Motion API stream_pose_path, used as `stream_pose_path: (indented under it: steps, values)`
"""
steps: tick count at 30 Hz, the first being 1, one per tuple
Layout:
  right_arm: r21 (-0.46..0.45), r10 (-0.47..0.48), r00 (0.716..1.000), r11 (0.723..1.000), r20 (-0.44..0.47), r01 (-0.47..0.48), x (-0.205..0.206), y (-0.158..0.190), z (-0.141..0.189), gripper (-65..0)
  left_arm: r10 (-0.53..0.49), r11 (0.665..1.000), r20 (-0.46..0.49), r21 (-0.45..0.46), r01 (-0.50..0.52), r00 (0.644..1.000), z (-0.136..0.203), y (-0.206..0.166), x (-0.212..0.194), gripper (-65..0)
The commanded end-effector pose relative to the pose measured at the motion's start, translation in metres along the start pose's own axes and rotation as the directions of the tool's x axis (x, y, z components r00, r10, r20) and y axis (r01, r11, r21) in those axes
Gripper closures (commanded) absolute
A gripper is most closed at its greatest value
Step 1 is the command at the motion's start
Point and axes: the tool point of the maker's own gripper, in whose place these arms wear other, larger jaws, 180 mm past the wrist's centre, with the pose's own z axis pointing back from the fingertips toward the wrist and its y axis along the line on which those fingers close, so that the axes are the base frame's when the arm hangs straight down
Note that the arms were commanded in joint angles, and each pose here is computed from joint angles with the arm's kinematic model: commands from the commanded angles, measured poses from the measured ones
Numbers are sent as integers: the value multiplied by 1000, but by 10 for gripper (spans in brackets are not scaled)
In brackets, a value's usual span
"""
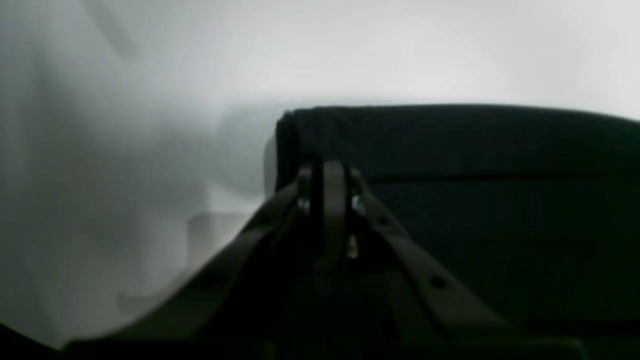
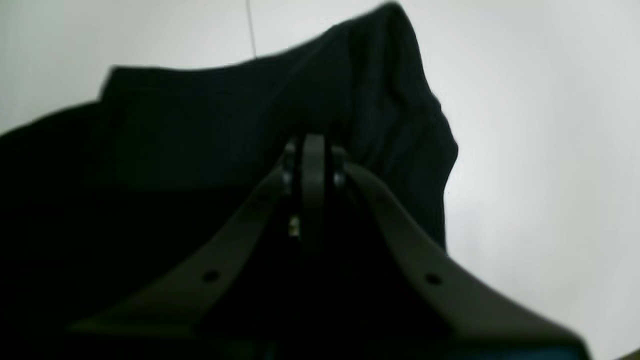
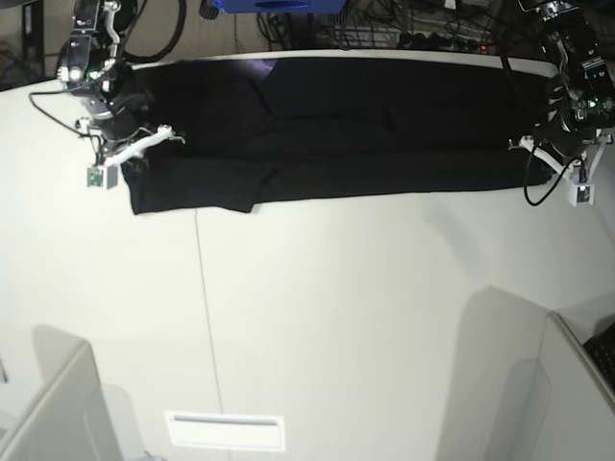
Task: Fold the T-shirt properly
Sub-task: 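Fold the hem up over the body toward the collar with both grippers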
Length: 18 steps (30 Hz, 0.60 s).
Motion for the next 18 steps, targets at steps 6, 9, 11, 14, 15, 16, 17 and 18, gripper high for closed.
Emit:
stream_pose_path:
  steps: [6, 9, 11, 14, 15, 16, 17, 18]
  values:
    - [13, -19, 1000, 1000, 11, 19, -9, 5, 16, 0, -27, 1000, 30, 17, 26, 999, 8, 6, 6, 0]
    - [50, -85, 996, 995, 17, 84, -16, 8, 21, 0, -1, 999, 30, 43, 0, 1000, 13, 19, 2, 0]
    - [63, -100, 995, 993, 29, 98, -16, 6, 24, 0, 28, 999, 44, 13, -29, 999, 16, 18, 4, 0]
    - [74, -115, 993, 991, 24, 113, -18, 7, 26, 0, 84, 996, 12, -43, -84, 996, 21, 17, -1, 0]
    - [73, -115, 993, 991, 20, 113, -20, 7, 26, 0, 94, 994, 11, -55, -93, 995, 22, 16, -1, 0]
    - [70, -117, 993, 991, 11, 116, -24, 7, 28, 0, 99, 993, 9, -63, -98, 995, 23, 16, -2, 0]
    - [69, -120, 993, 991, 6, 119, -27, 6, 28, 0, 100, 993, 8, -65, -99, 995, 24, 15, -3, 0]
    - [70, -129, 992, 989, -3, 129, -30, 6, 30, 0, 100, 993, 6, -65, -99, 995, 24, 15, -4, 0]
